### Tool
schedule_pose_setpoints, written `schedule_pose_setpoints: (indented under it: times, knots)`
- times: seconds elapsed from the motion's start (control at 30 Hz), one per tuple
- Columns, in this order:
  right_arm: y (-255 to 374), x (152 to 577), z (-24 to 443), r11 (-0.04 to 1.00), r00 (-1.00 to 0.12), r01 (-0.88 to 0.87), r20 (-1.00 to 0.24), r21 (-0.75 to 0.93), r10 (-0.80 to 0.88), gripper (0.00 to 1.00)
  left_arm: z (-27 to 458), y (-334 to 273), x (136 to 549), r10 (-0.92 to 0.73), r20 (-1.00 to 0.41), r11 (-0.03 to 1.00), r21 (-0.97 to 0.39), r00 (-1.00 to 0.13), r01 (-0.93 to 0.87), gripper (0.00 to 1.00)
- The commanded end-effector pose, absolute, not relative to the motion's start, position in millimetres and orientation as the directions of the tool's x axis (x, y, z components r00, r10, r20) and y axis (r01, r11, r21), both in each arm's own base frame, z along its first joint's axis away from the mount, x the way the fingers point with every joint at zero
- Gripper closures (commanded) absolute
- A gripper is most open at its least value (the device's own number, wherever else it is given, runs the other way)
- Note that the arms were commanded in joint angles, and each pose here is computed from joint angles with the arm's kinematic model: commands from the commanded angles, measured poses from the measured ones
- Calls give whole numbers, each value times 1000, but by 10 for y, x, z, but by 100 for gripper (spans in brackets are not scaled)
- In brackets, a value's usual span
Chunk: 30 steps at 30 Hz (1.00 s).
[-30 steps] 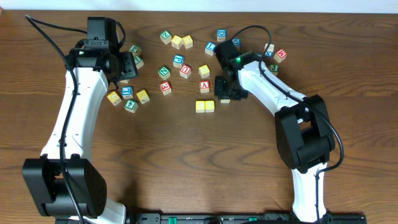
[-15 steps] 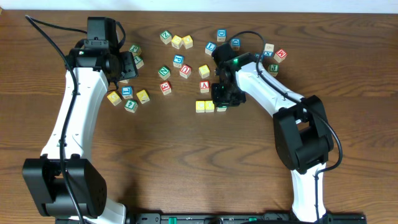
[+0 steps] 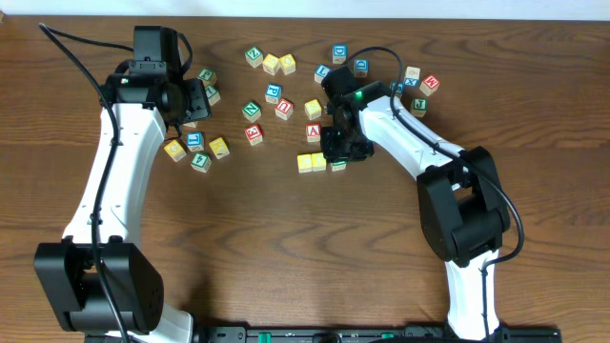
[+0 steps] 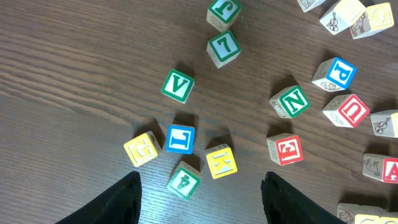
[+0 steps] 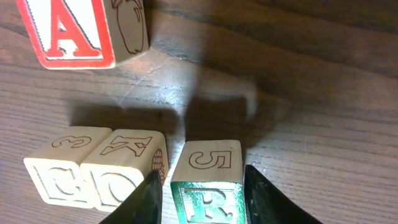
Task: Spell out CORL
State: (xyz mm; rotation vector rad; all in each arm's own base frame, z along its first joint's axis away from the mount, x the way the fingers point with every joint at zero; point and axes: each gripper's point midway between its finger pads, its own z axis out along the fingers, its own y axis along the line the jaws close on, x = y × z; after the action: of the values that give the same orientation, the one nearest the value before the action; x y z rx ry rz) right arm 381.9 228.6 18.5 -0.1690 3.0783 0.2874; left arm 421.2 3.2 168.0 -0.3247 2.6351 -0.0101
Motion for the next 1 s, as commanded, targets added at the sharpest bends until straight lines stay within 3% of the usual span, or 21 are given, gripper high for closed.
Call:
schedule_pose_setpoints:
  times: [0.0, 0.63, 0.83, 0.97]
  knots:
    - [2319, 3781, 118, 974, -991, -129, -42, 186, -123, 63, 1608, 46, 4205, -231, -449, 972, -61, -863, -229, 39]
    - [2247, 3852, 719, 967, -986, -125, -135, 223, -97, 62, 1608, 46, 4204, -231, -449, 972, -61, -863, -229, 39]
    - [2179, 3735, 839, 970, -989, -120, -113, 211, -98, 66, 1608, 45, 4204, -231, -449, 972, -61, -863, -229, 39]
    - [2080, 3647, 781, 980, -992, -110, -73, 165, -99, 74, 1608, 45, 4204, -231, -449, 972, -61, -863, -229, 39]
